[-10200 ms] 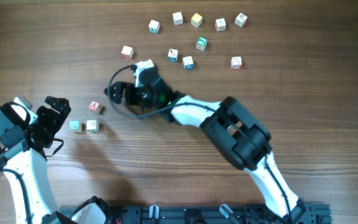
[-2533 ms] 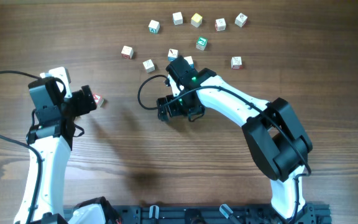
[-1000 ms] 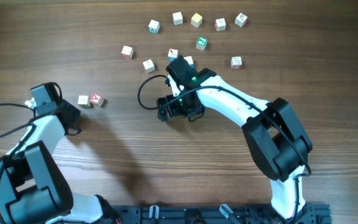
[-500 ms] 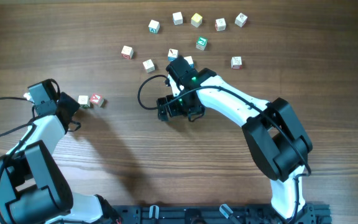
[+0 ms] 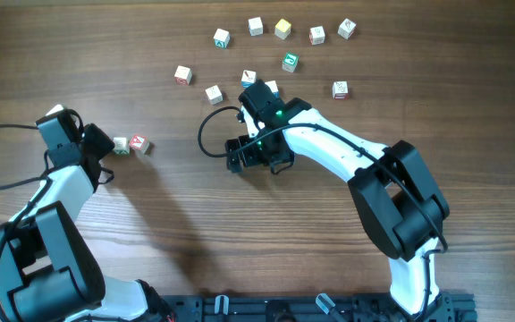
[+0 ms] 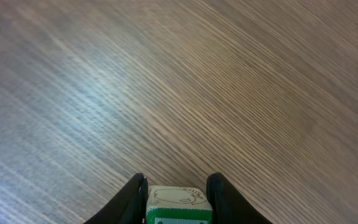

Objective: Form a horizontal line

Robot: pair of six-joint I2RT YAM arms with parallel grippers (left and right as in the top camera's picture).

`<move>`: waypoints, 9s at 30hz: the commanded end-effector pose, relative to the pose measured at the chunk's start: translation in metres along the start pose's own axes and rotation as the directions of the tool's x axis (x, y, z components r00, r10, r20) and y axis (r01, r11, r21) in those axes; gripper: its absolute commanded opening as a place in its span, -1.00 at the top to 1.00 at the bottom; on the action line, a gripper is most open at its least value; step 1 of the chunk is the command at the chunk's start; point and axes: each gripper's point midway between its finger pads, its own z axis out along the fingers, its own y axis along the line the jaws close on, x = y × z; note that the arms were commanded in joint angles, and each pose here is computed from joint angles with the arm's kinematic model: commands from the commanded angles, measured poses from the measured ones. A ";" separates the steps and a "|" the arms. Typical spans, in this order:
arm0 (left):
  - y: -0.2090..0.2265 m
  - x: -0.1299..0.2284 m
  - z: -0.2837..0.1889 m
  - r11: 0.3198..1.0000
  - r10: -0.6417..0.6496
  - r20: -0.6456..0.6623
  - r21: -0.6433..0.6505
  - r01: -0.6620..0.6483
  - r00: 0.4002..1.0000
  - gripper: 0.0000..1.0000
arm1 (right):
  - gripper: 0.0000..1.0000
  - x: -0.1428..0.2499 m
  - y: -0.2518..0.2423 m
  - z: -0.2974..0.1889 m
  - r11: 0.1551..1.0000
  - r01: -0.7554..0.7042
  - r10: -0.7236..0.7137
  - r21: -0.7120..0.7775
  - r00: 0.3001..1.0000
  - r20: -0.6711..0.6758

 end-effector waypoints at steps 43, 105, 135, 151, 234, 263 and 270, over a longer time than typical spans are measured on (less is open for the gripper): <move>0.012 -0.029 0.006 0.999 -0.040 0.126 -0.028 0.044 0.991 0.92 | -0.99 -0.003 -0.007 0.003 1.000 0.001 -0.002 0.031 1.000 0.017; -0.068 -0.043 -0.200 0.865 -0.063 0.053 0.500 0.028 0.997 -0.99 | -0.99 -0.183 -0.094 -0.164 0.985 -0.088 -0.007 0.151 0.844 0.536; -0.044 -0.021 -0.190 0.927 -0.057 -0.014 0.372 0.057 0.998 -1.00 | 0.40 -0.216 -0.152 -0.033 0.914 -0.399 0.282 0.070 0.752 0.595; 0.042 -0.065 -0.246 0.931 -0.346 0.262 0.215 0.295 0.901 -1.00 | 0.62 -0.177 0.014 -0.098 0.932 -0.083 0.217 -0.353 0.908 0.358; 0.068 0.006 -0.138 0.874 -0.478 -0.188 -0.007 0.486 0.858 -1.00 | -0.17 -0.113 0.146 0.043 0.944 -0.050 0.183 -0.327 0.902 0.390; 0.068 0.006 -0.138 0.874 -0.479 -0.190 -0.008 0.487 0.857 -1.00 | -0.78 -0.191 -0.044 -0.124 0.993 -0.118 0.076 0.022 0.758 0.647; 0.068 0.010 -0.138 0.872 -0.483 -0.204 -0.016 0.490 0.852 -1.00 | -0.79 -0.199 -0.029 -0.066 0.996 -0.087 0.077 -0.015 0.771 0.632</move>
